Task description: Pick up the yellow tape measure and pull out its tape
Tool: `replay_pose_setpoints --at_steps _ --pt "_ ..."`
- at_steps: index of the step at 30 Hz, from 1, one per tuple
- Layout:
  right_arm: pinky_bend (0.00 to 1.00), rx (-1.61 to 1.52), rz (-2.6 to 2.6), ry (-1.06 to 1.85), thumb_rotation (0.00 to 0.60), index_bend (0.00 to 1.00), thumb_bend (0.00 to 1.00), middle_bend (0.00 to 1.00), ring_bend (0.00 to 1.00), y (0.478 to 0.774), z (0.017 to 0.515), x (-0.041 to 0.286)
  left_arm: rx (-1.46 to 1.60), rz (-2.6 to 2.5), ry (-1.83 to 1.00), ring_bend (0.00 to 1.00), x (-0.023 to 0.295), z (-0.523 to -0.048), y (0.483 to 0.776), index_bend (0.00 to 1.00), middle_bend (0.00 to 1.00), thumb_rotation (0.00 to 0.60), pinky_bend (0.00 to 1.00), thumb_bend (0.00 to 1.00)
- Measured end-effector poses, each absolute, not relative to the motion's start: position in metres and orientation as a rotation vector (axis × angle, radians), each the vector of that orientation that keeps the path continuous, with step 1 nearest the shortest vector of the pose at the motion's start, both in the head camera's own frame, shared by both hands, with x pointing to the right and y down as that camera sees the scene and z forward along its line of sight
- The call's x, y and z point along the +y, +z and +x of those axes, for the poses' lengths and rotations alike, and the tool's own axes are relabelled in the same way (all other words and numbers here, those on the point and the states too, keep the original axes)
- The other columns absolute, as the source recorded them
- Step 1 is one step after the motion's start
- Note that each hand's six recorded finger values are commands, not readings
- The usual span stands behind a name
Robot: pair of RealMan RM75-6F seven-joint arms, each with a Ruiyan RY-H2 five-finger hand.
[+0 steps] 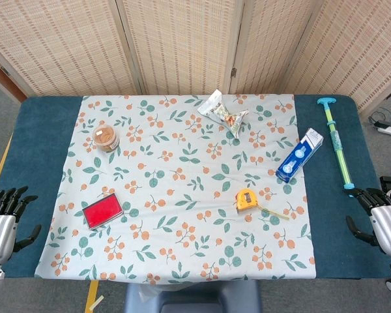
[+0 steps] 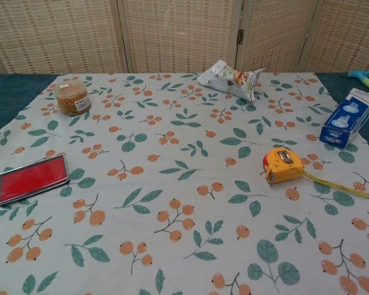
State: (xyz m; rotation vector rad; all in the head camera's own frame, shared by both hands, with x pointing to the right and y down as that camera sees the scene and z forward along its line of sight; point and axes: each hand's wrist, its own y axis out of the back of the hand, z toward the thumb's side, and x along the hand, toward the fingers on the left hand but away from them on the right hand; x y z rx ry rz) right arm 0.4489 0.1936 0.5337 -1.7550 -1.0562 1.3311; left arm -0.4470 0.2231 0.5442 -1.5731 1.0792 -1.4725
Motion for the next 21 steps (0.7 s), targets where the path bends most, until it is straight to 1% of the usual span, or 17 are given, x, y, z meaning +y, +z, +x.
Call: replay_pose_setpoints --at_steps 14,18,21 --pt "0.18 -1.035 -1.77 1.336 0.6 0.26 0.47 0.29 0.3 0.54 0.443 0.188 1.08 -1.582 -1.467 0.1 0.217 -0.443 0.548 0.27 0.14 0.6 0.0 0.38" --pt "0.18 -1.013 -1.786 1.346 0.6 0.26 0.47 0.28 0.3 0.547 0.437 0.183 1.083 -1.583 -1.461 0.1 0.215 -0.442 0.549 0.27 0.14 0.6 0.0 0.38" --pt "0.18 -0.971 -1.81 1.371 0.6 0.23 0.47 0.26 0.3 0.559 0.43 0.177 1.081 -1.589 -1.456 0.1 0.214 -0.44 0.551 0.27 0.14 0.6 0.0 0.38"
